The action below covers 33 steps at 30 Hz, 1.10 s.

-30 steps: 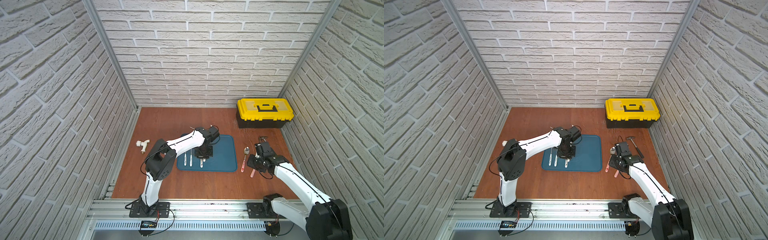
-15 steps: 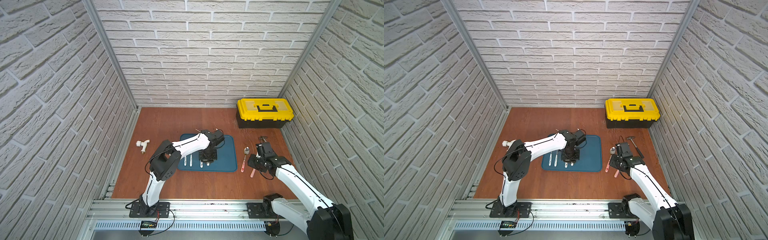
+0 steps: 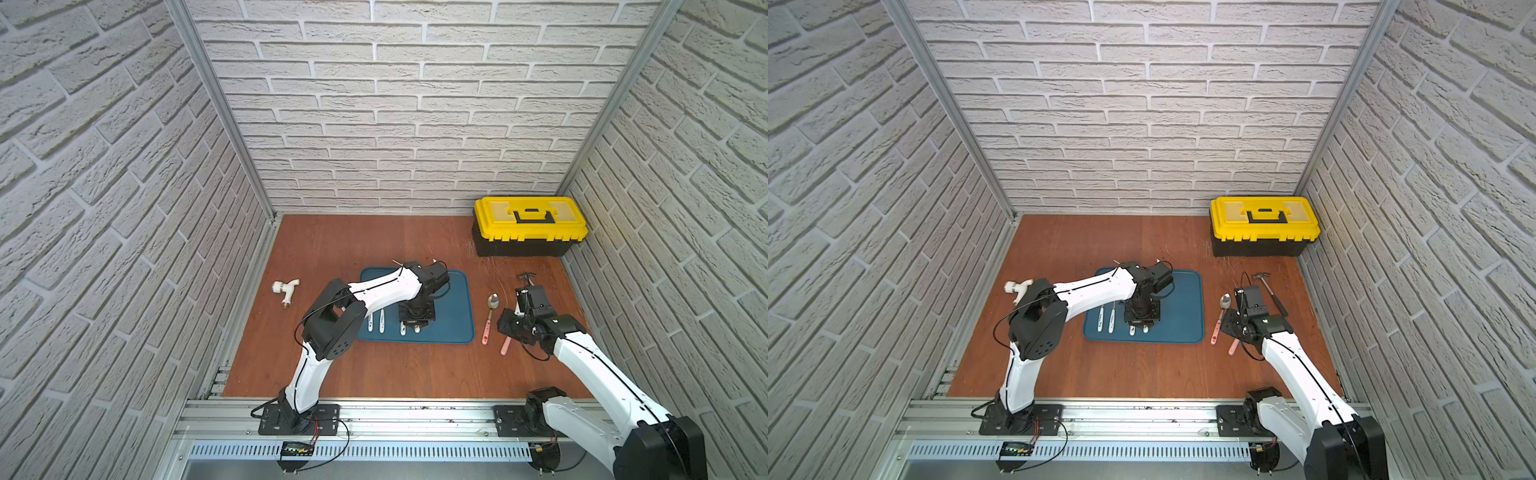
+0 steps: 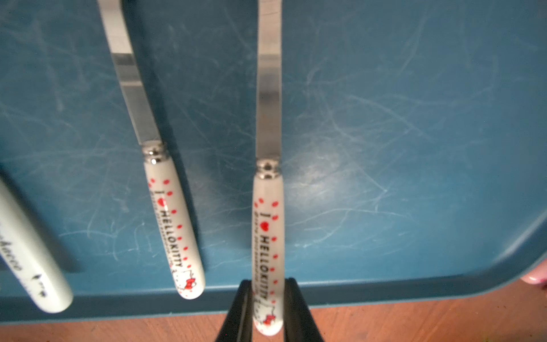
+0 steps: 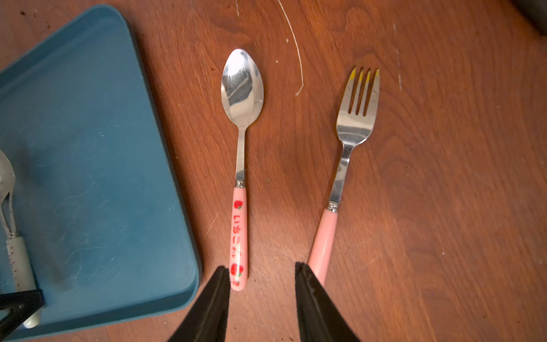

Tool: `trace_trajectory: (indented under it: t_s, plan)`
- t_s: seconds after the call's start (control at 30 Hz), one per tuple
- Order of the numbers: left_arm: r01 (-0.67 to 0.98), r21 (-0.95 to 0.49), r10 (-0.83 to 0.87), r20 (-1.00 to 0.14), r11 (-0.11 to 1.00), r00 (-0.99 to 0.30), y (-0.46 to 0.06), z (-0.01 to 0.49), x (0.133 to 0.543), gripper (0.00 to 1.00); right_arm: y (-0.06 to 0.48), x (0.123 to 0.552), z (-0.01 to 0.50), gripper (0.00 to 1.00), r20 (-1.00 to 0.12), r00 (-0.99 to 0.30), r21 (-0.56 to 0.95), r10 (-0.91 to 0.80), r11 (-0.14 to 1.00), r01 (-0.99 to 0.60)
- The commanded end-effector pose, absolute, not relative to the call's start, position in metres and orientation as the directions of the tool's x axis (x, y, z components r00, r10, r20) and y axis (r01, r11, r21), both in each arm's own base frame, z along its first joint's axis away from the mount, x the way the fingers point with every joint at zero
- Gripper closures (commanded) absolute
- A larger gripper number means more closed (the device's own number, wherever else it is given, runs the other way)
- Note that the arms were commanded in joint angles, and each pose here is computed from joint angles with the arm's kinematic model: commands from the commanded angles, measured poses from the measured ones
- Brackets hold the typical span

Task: Set the spoon and fork side by side
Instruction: Place the spoon on the tray.

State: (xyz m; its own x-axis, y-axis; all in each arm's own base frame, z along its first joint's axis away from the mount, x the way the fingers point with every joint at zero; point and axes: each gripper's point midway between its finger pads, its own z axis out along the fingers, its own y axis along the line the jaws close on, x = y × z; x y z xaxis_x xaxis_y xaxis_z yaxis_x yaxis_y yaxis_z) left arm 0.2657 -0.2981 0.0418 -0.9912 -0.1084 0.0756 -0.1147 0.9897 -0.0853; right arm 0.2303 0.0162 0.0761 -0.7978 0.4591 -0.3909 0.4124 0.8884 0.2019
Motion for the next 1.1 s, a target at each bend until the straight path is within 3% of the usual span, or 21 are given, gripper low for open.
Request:
trace_trajectory:
  t_s: [0.0,1.07]
  plan:
    - [-0.110,-0.062,-0.105,0.087,0.992,-0.991,-0.295,0.035,0.269,0.86,0.013,0.224,0.072,0.58,-0.385,-0.807,0.193,0.448,0.894,0.405]
    - [-0.125,-0.051,-0.116,0.151,0.991,-0.982,-0.300,0.014,0.252,0.80,0.012,0.221,0.067,0.58,-0.370,-0.803,0.213,0.468,0.884,0.417]
